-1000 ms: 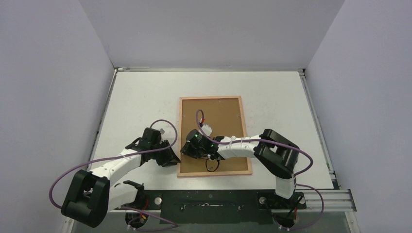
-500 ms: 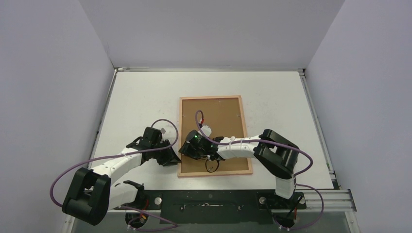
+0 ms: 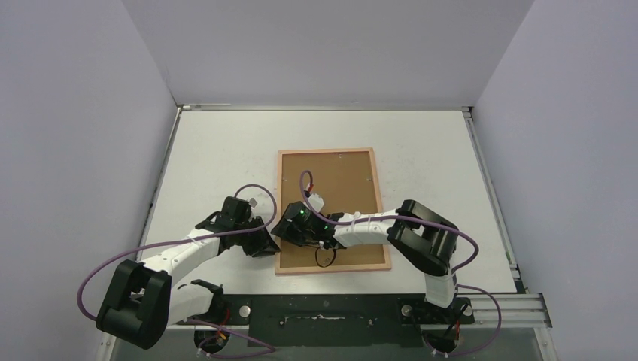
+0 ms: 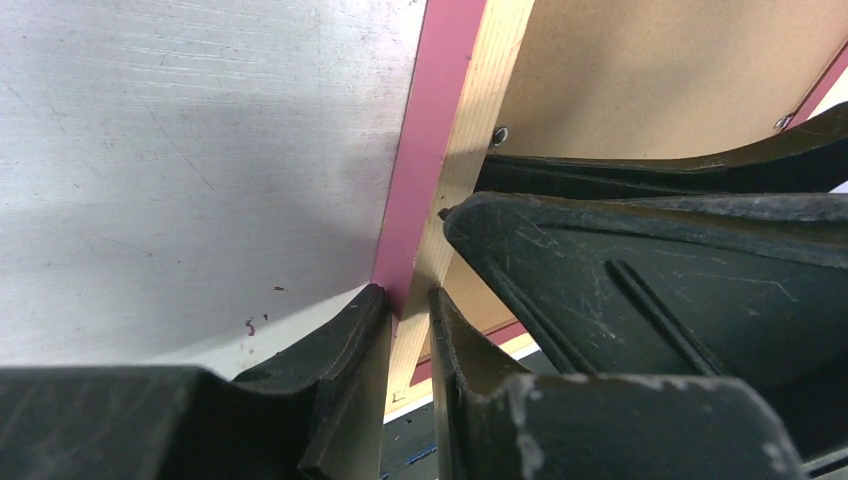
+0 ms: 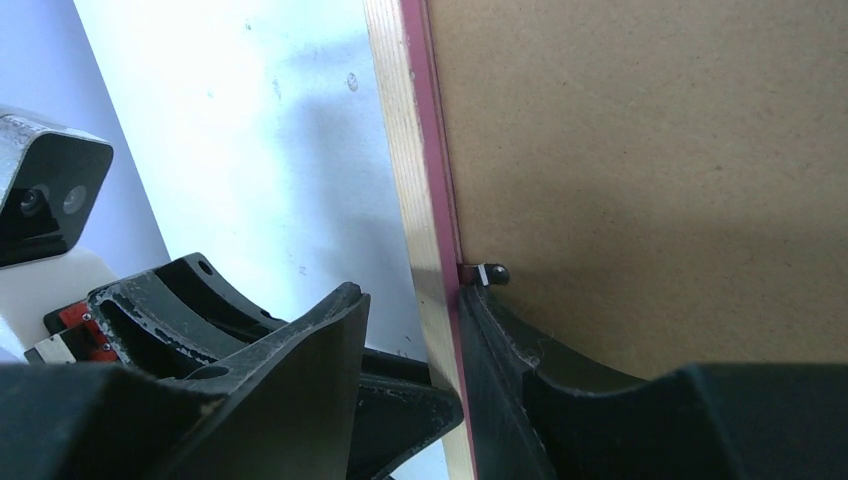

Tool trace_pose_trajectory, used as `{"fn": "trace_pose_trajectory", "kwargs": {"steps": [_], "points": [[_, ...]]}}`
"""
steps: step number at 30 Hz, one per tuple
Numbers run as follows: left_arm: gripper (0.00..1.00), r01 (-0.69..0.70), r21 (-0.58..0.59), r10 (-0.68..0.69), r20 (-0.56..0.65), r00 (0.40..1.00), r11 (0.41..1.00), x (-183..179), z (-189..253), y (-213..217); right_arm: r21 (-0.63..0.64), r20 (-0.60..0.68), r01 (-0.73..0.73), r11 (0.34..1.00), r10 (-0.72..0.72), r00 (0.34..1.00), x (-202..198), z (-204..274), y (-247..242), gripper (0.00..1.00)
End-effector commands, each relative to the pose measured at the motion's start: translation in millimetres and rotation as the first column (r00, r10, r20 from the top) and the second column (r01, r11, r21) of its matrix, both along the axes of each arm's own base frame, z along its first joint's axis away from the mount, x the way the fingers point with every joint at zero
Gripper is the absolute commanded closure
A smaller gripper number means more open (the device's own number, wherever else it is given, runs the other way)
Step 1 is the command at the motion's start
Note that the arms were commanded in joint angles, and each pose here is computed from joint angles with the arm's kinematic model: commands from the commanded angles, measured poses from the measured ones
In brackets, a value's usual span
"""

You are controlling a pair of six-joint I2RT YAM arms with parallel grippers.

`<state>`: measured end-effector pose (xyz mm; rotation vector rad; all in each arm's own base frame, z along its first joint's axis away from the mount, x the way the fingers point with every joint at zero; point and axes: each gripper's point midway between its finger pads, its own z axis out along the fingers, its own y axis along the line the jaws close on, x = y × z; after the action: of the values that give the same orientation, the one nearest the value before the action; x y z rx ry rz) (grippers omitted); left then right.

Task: Put the photo into the frame
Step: Install the photo frame at the center of the board.

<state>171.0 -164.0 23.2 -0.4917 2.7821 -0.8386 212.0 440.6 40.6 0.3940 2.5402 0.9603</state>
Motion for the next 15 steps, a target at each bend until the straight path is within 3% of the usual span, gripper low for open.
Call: {"fn": "trace_pose_trajectory", "kwargs": {"steps": [1, 9, 15], "points": [[0.82, 0.016, 0.02, -0.017, 0.028, 0.999, 1.0, 5, 5, 1, -0.038, 0.03, 0.006, 0.999, -0.005, 1.0, 6, -16, 1, 0.6], [0.82, 0.017, 0.027, -0.018, 0.023, 1.0, 0.999, 2, 6, 2, -0.029, 0.057, 0.007, 1.0, -0.006, 0.998, 11, -11, 1, 0.59], [0.8, -0.005, 0.022, 0.005, 0.035, 0.999, 1.0, 8, 16, 1, 0.07, 0.152, -0.004, 0.998, -0.007, 0.988, 13, 45, -5, 0.57]]}}
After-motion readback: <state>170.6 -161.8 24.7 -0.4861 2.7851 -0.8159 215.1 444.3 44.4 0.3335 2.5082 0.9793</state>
